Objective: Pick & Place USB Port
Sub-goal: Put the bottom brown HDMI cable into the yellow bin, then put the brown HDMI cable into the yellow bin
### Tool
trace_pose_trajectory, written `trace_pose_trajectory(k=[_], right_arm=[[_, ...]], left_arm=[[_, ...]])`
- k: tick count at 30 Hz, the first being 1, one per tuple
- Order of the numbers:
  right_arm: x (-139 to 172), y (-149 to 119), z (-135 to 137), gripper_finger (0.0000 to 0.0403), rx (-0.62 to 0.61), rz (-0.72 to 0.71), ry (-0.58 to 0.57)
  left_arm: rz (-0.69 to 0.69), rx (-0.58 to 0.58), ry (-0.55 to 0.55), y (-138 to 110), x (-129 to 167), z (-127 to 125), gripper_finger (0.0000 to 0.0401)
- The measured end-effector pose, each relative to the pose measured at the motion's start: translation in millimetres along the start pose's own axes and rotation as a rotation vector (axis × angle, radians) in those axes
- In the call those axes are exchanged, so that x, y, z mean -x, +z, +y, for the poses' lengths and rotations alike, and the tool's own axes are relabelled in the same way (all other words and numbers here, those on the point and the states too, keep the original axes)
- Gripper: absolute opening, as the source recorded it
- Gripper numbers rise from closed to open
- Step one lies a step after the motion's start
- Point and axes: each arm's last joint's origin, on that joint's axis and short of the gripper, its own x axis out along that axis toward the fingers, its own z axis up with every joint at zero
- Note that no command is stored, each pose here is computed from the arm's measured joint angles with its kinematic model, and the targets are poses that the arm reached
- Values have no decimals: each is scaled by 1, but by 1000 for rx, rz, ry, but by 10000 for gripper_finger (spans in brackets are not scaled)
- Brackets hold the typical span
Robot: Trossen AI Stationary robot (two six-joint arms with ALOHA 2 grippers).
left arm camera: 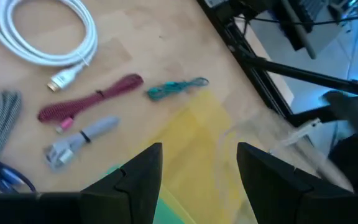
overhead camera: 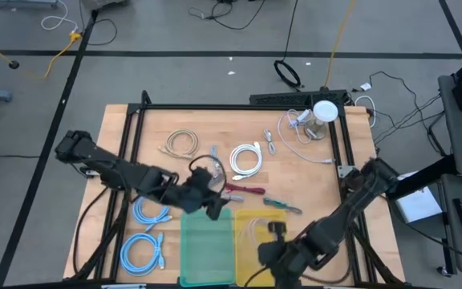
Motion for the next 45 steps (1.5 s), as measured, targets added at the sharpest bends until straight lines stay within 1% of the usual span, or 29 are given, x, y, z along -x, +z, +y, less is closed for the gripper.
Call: trace_pose_trajectory(k=[2,4,7,13,20,23,26,36,42,45], right_arm=[[-18,-3,7,8,4,26,0],[-37,-11,13,8,13,72,-28],[-53,-22,21,8,28,119,-43],[-58,-33,25,8,37,166,-90],[-58,-31,25,9,45,150,-82],[-59,-28,22,24,31,150,-86],[-62,-27,18,48,13,150,-93],[-66,-28,15,116,6,148,-92],[-66,-27,15,141,-8,145,-88],[-57,-23,12,146,-15,126,-77]], left_arm=[[-2,5,-9,-9,4,-4,211],[-7,-1,-17,-19,9,-7,211],[-28,-7,-24,-29,15,-11,211],[-66,-13,-29,-41,22,-14,211],[-73,-19,-28,-42,23,-14,211],[-74,-24,-25,-42,23,-14,211],[-73,-28,-23,-42,23,-14,211],[-65,-36,-11,-43,23,-13,211],[-54,-49,-3,-43,23,-12,211],[-58,-66,9,-41,21,-10,211]])
